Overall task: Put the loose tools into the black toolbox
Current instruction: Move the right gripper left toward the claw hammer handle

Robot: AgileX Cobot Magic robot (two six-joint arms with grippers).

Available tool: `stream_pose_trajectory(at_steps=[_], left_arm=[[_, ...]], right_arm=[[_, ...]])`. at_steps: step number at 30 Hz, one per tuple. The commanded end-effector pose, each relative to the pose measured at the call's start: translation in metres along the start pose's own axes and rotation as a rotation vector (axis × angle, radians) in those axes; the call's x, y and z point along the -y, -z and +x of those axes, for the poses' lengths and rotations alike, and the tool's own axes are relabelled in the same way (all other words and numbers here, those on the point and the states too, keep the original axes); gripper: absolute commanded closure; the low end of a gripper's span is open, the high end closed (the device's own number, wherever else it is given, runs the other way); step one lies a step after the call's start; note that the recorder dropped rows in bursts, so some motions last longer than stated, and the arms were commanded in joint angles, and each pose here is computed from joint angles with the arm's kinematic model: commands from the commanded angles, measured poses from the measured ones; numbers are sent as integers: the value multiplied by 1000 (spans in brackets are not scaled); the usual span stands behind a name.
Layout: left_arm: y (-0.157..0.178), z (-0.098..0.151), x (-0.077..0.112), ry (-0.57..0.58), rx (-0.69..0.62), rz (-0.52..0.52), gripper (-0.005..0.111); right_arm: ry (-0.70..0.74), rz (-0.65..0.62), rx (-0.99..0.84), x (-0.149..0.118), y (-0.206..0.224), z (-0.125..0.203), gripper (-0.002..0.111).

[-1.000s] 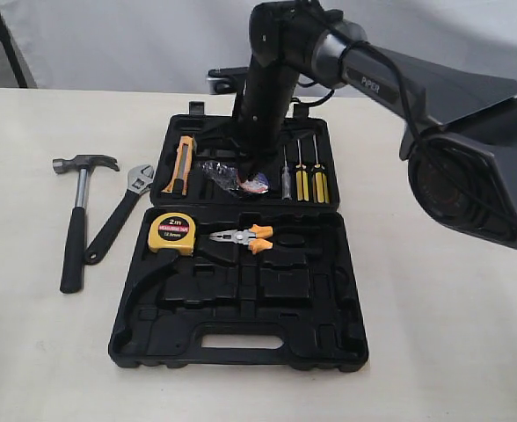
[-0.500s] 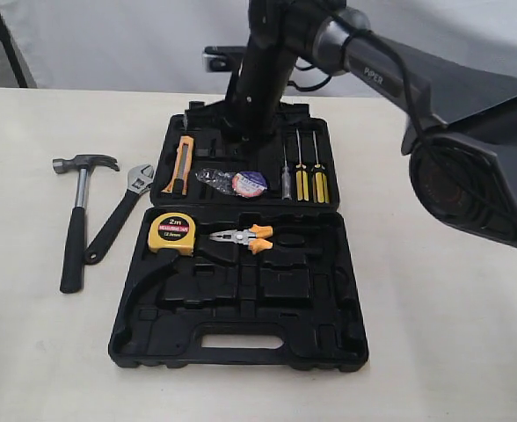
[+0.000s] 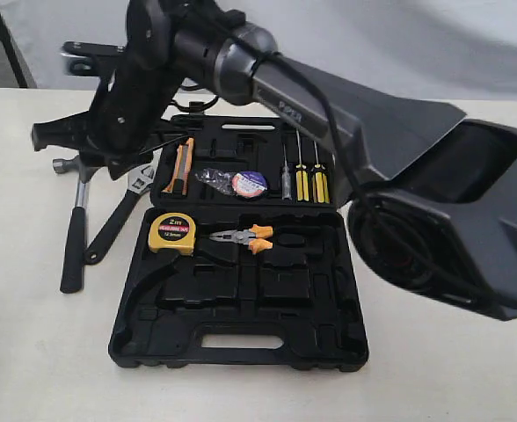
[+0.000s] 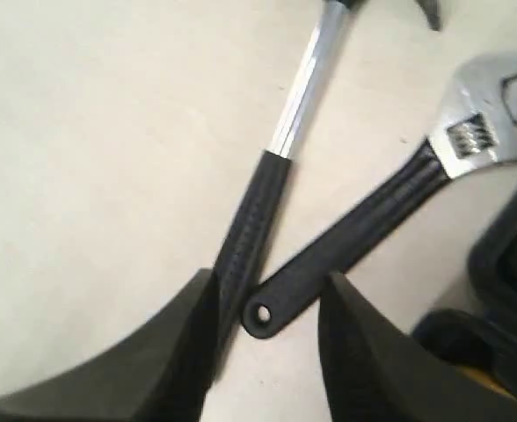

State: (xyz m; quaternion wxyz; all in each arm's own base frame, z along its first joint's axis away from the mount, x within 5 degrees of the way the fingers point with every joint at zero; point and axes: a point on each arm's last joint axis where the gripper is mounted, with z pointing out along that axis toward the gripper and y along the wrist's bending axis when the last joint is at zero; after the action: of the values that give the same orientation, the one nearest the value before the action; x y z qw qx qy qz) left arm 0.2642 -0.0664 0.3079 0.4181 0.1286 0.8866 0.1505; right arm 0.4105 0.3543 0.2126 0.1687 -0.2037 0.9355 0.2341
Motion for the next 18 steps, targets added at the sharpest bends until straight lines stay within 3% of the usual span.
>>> stream_pose_trajectory(at_steps=[1,5,8,12,14,18], left_arm=[[1,2,0,22,7,14,105],[1,2,0,22,7,14,105],[1,2,0,22,7,14,105],[1,2,0,22,7,14,105],[1,2,0,22,7,14,105],[1,2,0,22,7,14,105]], right_arm=[[73,32,16,-11,-29,2,71],[96,18,38,-16,-63,8,70],[116,42,36,-13,-87,17,49],[134,70,-5,-9,-110,30,47],[149,66,-21,-15,-117,36,51],[242,70,-41,-31,-121,45,79]])
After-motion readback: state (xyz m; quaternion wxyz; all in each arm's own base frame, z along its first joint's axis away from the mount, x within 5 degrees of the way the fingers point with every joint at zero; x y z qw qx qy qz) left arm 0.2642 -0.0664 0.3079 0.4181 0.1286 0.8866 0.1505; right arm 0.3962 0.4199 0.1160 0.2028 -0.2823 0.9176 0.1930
